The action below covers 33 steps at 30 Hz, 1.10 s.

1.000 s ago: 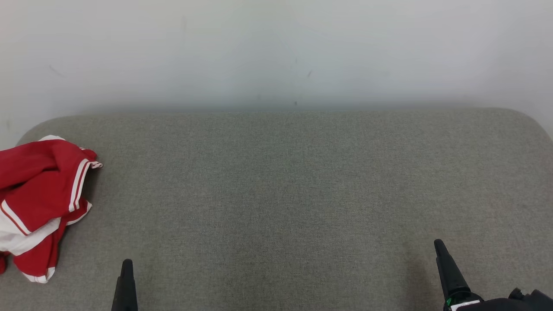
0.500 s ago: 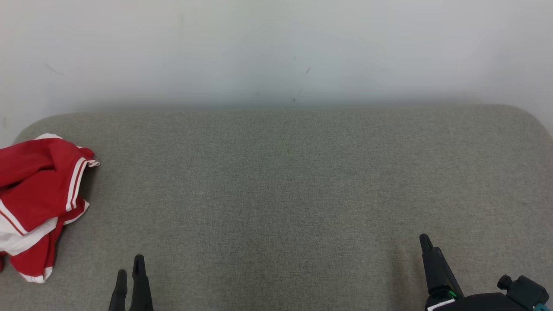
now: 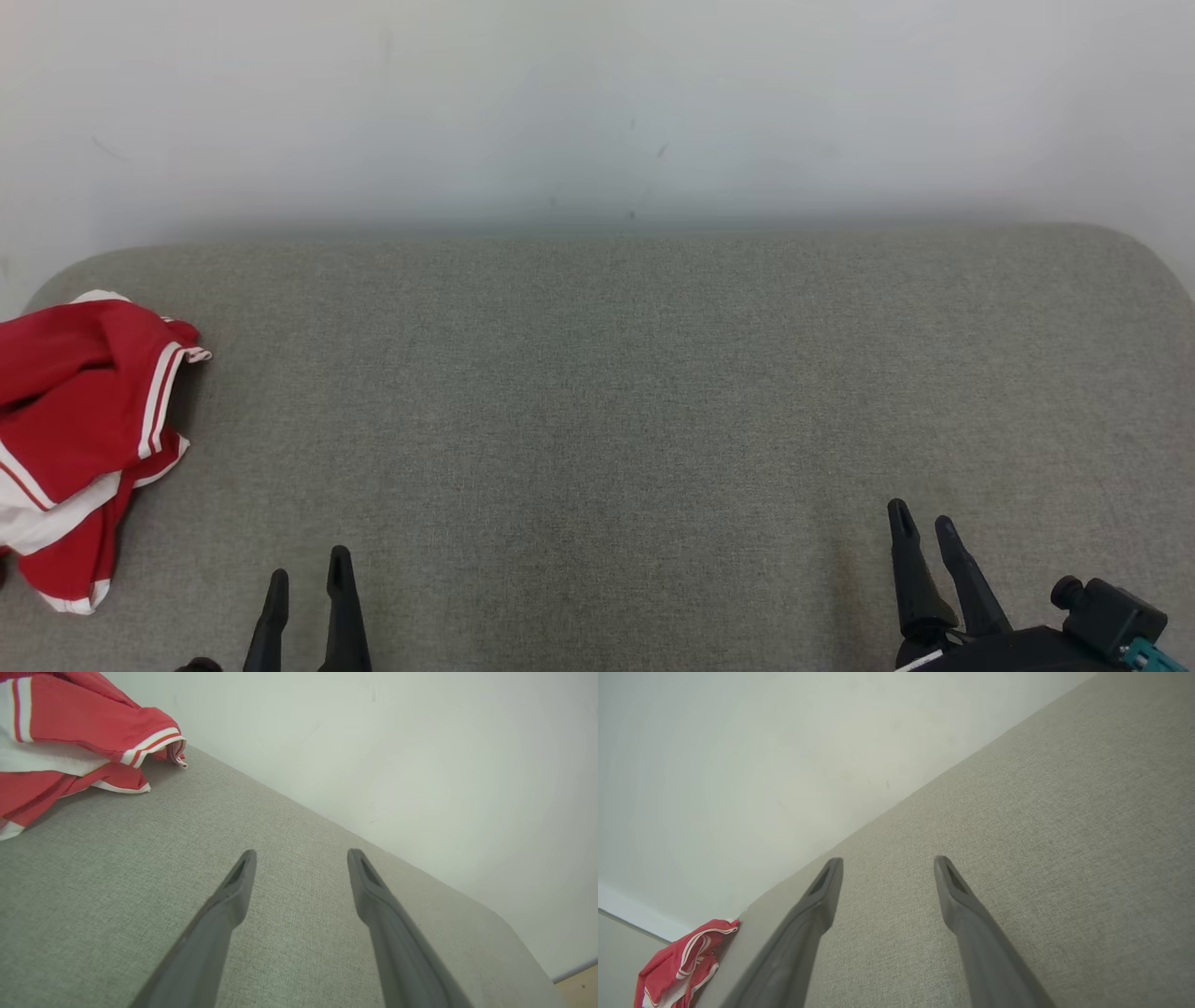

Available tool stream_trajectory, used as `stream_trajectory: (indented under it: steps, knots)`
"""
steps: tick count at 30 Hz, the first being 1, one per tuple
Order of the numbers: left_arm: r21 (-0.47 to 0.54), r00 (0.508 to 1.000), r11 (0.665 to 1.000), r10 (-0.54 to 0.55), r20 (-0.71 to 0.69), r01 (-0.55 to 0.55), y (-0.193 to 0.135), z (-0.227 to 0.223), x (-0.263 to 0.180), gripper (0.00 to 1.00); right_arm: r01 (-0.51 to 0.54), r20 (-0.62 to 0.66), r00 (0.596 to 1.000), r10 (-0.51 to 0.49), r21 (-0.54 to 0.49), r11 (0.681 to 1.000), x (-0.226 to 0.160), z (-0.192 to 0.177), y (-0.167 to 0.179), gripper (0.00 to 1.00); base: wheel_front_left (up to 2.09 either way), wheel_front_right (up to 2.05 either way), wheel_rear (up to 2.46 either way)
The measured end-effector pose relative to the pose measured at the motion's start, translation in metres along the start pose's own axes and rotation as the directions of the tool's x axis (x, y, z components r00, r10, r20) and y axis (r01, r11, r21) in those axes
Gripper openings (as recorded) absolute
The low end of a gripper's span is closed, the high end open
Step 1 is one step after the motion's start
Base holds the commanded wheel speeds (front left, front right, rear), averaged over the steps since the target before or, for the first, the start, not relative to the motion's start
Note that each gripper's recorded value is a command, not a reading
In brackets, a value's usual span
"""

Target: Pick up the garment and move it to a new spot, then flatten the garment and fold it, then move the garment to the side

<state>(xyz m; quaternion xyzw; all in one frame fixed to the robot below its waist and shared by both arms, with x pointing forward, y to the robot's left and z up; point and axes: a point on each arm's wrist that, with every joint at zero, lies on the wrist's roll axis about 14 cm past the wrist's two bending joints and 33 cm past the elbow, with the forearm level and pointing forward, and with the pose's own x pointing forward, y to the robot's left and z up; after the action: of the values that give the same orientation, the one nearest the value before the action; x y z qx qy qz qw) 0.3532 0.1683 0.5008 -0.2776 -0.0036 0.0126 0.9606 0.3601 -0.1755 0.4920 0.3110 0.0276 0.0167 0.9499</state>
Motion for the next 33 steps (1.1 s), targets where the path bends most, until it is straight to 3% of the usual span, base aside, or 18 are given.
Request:
stream_trajectory:
  steps: [16,33]
  knots:
    - [0.234,1.0,0.972,-0.023,-0.008,0.024,-0.003,-0.004,-0.002,1.0,-0.027,0.01,0.999,0.03,-0.228,0.973,0.0,-0.002,0.006,1.0,0.0,0.0,0.0]
    - [0.388,0.998,0.921,-0.054,0.027,0.039,-0.006,0.004,-0.001,1.0,-0.066,0.003,0.997,0.072,-0.375,0.925,0.0,-0.01,0.014,1.0,0.0,0.0,0.0]
